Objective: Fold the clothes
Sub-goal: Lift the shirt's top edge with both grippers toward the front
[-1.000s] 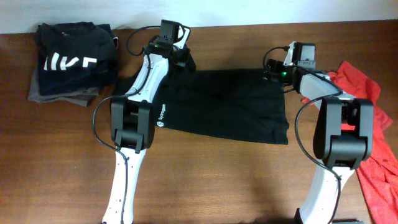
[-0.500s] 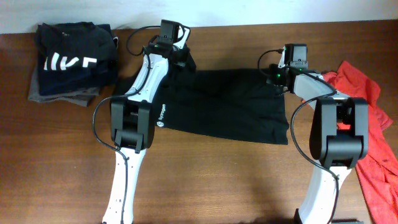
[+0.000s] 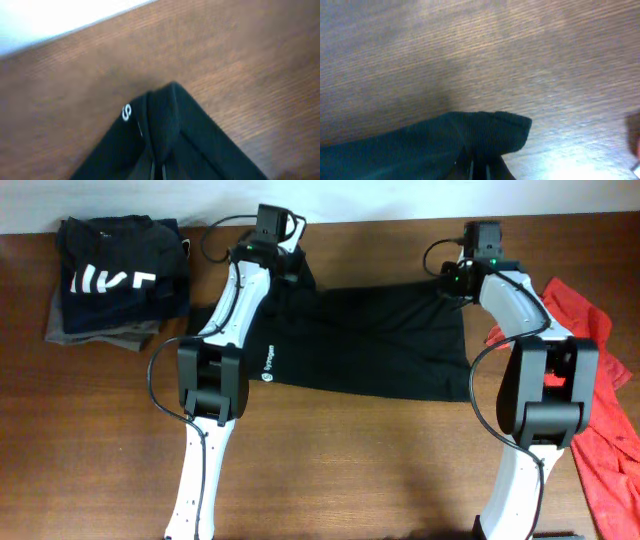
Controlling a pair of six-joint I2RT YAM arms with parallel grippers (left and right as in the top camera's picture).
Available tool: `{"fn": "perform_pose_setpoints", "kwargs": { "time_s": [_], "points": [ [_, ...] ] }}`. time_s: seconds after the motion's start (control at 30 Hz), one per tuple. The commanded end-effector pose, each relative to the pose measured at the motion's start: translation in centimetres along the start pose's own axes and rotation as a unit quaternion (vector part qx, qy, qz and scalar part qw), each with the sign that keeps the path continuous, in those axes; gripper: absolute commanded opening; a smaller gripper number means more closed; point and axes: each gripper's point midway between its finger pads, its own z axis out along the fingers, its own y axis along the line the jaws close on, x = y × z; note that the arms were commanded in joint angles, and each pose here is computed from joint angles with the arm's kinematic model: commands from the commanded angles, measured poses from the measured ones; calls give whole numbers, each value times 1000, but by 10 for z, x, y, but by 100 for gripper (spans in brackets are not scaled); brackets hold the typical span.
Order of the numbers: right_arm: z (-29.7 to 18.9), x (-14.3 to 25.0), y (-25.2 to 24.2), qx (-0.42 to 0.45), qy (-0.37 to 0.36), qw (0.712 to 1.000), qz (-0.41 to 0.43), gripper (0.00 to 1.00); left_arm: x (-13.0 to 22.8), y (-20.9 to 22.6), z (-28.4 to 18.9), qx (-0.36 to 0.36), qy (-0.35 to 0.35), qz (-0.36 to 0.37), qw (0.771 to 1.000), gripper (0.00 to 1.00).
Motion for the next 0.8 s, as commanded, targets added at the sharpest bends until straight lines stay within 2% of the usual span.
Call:
{"fn": "perform_pose_setpoints", "kwargs": {
  "time_s": [0.0, 0.2, 0.5, 0.63, 0.77],
  "points": [
    [-9, -12, -9, 24, -5, 1000, 4, 4, -26, 5, -24, -6, -23, 3, 1000, 1],
    [-22, -2, -12, 34, 34, 999, 1, 4, -26, 3, -50, -2, 4, 2, 1000, 1],
    [-34, 16, -35, 98, 77, 992, -2, 4, -26, 3, -97, 1, 34, -1, 999, 1],
    [-44, 17, -39, 111, 87, 990, 5, 4, -11, 6, -119, 0, 69, -10, 998, 0],
    [-48, 18, -43, 115, 93, 989, 9, 4, 5, 22, -136, -19, 103, -50, 993, 1]
  ]
}}
